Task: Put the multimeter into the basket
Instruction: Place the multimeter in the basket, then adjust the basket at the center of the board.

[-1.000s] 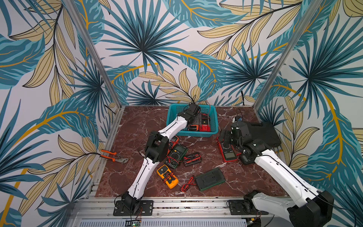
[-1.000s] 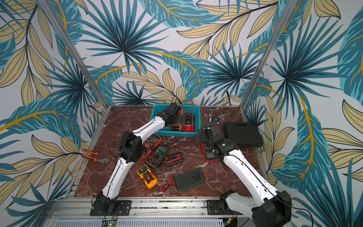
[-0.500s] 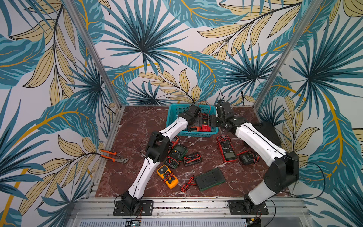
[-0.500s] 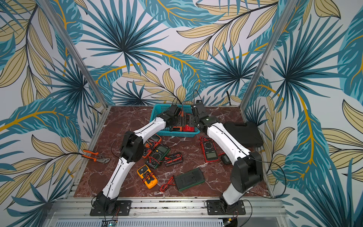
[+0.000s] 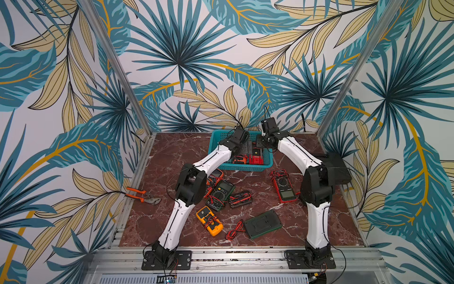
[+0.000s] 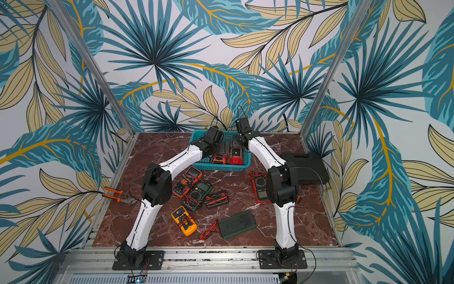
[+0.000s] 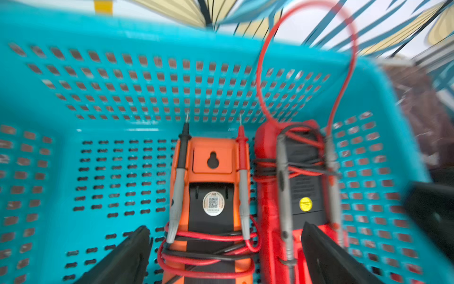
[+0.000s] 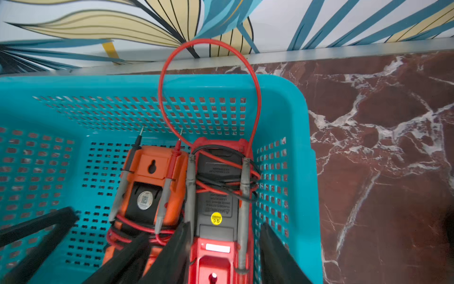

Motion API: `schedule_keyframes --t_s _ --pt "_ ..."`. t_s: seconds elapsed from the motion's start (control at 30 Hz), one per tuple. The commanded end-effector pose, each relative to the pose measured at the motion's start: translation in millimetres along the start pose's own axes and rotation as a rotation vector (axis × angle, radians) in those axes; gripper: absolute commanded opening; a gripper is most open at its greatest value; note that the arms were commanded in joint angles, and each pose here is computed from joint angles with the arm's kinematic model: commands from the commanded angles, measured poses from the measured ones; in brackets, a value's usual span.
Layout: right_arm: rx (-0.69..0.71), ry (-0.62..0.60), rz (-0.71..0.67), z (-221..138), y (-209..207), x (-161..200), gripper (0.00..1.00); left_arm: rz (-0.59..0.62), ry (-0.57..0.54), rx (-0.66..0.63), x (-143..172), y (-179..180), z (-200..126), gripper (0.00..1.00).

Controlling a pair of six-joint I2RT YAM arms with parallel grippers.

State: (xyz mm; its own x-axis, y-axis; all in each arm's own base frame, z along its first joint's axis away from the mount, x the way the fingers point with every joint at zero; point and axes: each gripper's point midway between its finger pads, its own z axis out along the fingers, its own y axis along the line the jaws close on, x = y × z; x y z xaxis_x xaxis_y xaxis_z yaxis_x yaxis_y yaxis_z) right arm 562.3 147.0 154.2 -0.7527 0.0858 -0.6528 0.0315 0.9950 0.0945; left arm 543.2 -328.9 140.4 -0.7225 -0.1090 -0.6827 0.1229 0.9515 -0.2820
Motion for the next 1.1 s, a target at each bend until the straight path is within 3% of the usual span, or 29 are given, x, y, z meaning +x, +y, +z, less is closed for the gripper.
schedule_keyframes --t_s 0.0,0.4,0.63,0.8,1.07 --pt "-0.025 0.022 -0.024 15.1 8.6 0.6 0.45 -0.024 -0.061 0.035 -19.9 -4.7 -19.1 1.0" --pt "-0.022 0.017 -0.058 71.8 13.4 -5.9 0.44 -0.032 -0.089 0.03 -21.2 8.1 -38.9 1.0" --pt "-0.07 0.111 -0.078 94.9 20.6 14.7 0.44 -0.05 -0.073 0.028 -14.4 16.5 -31.8 1.0" --pt "-0.131 0.209 -0.102 92.2 27.5 40.6 0.43 -0.058 -0.061 0.03 -11.0 20.3 -28.4 1.0" --pt "-0.228 0.295 -0.16 58.3 35.6 61.8 0.38 -0.065 -0.053 0.03 -8.7 23.6 -25.7 1.0"
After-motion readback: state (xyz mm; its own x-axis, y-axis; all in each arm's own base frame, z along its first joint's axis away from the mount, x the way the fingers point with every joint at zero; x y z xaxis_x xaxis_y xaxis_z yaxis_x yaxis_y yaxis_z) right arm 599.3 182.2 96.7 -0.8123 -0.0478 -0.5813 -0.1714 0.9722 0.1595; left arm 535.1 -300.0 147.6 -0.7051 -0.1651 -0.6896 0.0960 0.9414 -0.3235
